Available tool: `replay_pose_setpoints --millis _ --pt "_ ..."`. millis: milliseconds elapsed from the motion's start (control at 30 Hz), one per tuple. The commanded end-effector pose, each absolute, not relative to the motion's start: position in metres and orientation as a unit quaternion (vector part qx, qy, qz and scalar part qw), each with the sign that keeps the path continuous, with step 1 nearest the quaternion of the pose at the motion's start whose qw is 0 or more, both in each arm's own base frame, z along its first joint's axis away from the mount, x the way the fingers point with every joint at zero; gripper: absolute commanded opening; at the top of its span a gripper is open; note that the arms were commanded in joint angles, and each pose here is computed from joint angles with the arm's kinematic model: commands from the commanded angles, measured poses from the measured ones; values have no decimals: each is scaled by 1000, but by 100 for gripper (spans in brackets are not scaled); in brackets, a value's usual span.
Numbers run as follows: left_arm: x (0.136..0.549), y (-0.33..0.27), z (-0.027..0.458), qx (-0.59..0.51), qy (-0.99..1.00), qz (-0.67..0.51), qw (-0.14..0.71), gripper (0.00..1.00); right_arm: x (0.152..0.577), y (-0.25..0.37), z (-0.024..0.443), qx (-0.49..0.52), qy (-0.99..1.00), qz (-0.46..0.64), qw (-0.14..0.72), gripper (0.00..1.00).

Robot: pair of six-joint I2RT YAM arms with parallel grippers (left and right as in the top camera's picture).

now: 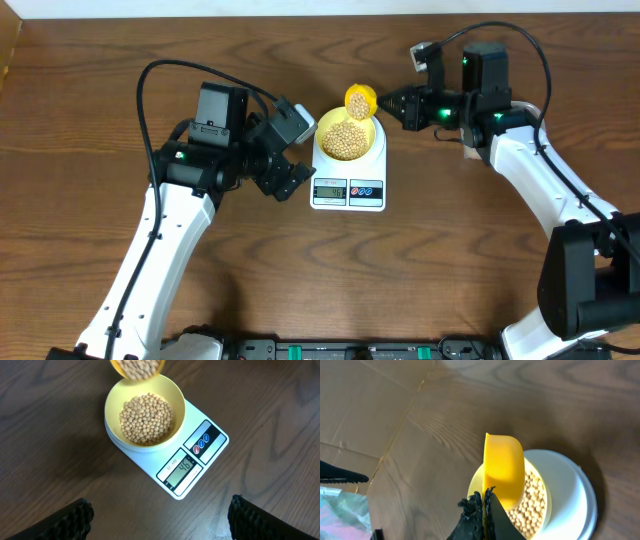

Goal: Scoop item into bowl and weigh 50g on scale
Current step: 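Hold the yellow scoop tilted over the bowl, trickling soybeans in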

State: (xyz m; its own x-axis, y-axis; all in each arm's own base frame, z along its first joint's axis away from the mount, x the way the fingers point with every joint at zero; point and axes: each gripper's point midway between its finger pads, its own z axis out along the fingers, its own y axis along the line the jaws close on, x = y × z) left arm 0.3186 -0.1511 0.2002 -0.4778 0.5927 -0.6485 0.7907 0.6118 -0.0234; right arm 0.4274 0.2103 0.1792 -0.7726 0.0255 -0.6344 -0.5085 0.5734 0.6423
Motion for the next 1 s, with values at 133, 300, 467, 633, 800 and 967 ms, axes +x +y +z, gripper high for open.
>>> replay_pose_setpoints --millis 133,300,467,633,800,967 --pt "317 -148 196 411 845 -158 303 88 427 214 183 -153 829 439 311 1" --pt "317 -148 196 411 845 -158 303 88 427 214 182 -141 832 443 303 1" --pt "317 -148 196 411 845 -158 303 88 424 216 185 -136 828 458 294 1" --pt "317 -148 196 411 845 -158 303 88 424 216 185 -132 828 460 291 1" --pt "317 -148 196 411 845 -158 303 88 424 216 185 -132 828 460 291 1" --pt "317 -148 196 411 845 -158 303 88 424 217 186 -133 828 460 293 1"
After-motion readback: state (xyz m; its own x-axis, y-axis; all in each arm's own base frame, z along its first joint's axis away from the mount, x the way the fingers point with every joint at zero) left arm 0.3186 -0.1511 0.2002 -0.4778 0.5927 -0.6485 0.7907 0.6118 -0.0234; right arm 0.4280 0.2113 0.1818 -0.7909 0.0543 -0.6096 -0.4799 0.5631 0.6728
